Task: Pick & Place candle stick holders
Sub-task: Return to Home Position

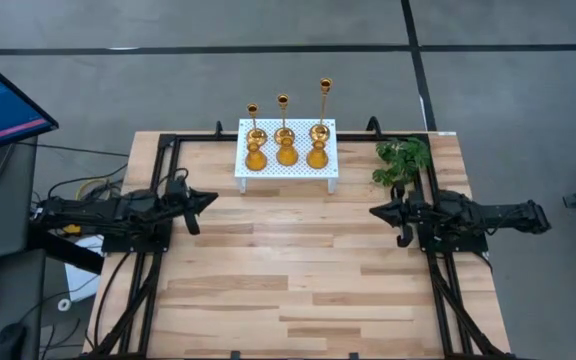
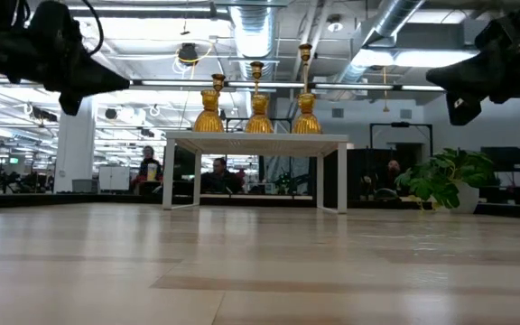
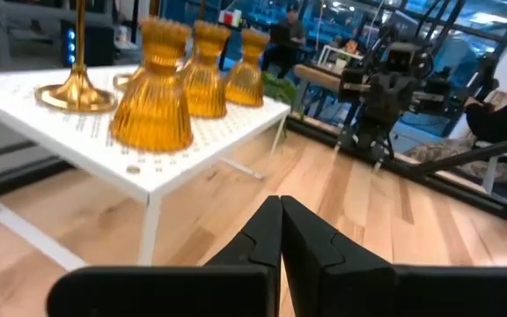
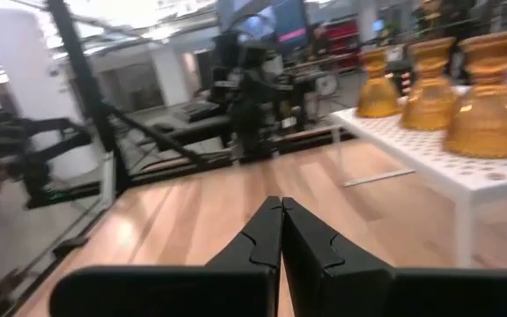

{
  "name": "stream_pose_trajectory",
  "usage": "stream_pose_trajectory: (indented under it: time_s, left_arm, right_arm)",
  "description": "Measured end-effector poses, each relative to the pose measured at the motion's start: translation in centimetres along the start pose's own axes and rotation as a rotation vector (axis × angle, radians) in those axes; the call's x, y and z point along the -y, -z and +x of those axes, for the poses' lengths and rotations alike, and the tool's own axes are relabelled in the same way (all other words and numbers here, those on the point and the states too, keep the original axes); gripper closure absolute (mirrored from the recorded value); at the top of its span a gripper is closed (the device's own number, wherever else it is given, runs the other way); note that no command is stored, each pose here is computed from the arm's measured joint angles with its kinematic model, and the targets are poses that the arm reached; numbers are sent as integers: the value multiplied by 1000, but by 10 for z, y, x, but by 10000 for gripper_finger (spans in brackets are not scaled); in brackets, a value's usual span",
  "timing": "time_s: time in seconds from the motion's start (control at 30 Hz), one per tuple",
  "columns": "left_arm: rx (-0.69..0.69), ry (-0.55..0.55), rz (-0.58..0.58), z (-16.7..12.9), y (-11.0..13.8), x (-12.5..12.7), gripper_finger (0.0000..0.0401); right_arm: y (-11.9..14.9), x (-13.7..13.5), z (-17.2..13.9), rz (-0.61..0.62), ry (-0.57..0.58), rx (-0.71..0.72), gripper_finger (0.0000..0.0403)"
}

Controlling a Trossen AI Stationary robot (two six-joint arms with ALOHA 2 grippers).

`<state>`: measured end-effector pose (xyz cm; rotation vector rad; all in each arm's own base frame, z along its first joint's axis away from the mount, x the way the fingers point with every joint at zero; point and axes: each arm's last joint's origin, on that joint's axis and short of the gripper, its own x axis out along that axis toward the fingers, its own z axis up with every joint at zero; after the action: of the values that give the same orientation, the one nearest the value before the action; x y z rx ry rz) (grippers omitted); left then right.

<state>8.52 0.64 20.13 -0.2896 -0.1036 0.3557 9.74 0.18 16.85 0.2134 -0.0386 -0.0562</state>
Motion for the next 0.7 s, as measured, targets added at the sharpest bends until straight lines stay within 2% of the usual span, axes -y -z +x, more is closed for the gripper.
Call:
stream_pose_trajectory:
  time_s: [0.1,0.37,0.7]
  left_arm:
    - [-14,-4,-9,1,6,-1,396]
    - [-38,6,-6,3,16,-2,395]
    - [-56,3,16,5,23,-4,396]
  right_arm:
    - [1,-1,0,-18,-42,-19,403]
    - [2,-1,0,-110,-57,-28,403]
    - [3,-2,0,-117,-76,-34,403]
